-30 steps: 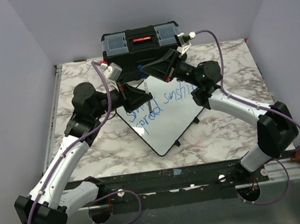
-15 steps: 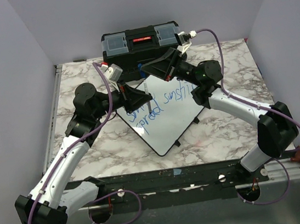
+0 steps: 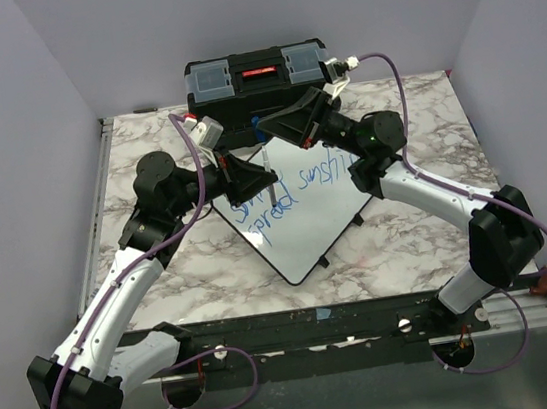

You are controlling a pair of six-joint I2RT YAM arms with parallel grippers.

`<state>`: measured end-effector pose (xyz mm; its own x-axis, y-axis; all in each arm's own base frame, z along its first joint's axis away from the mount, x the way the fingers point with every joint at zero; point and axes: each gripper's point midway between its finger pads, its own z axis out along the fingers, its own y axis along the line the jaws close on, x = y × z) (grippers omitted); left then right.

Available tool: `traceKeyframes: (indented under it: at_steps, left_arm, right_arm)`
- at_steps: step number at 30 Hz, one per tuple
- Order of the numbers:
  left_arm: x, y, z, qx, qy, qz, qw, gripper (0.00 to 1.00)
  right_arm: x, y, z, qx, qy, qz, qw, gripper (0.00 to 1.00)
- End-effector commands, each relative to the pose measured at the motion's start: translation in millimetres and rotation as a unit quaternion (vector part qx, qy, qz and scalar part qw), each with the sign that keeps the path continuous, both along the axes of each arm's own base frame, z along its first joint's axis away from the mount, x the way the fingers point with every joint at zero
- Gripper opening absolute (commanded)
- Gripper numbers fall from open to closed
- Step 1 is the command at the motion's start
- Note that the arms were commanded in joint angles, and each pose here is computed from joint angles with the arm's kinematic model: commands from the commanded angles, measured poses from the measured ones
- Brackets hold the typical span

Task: Write a sentence on the whiteboard
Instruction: Insert the whiteboard marker without the cap into the pen cap.

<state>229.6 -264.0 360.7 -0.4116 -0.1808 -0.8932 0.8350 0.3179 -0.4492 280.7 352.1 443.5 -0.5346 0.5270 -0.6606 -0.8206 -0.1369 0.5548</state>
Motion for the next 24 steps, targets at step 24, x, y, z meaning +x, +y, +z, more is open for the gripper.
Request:
traceKeyframes:
  at_steps: [24]
  left_arm:
    - [12.7, -1.1, 28.8, -0.025, -0.024, 0.025, 0.999, 0.0]
  right_arm:
    - [-10.2, -2.6, -34.8, -0.017, 0.004, 0.021, 1.0, 0.01]
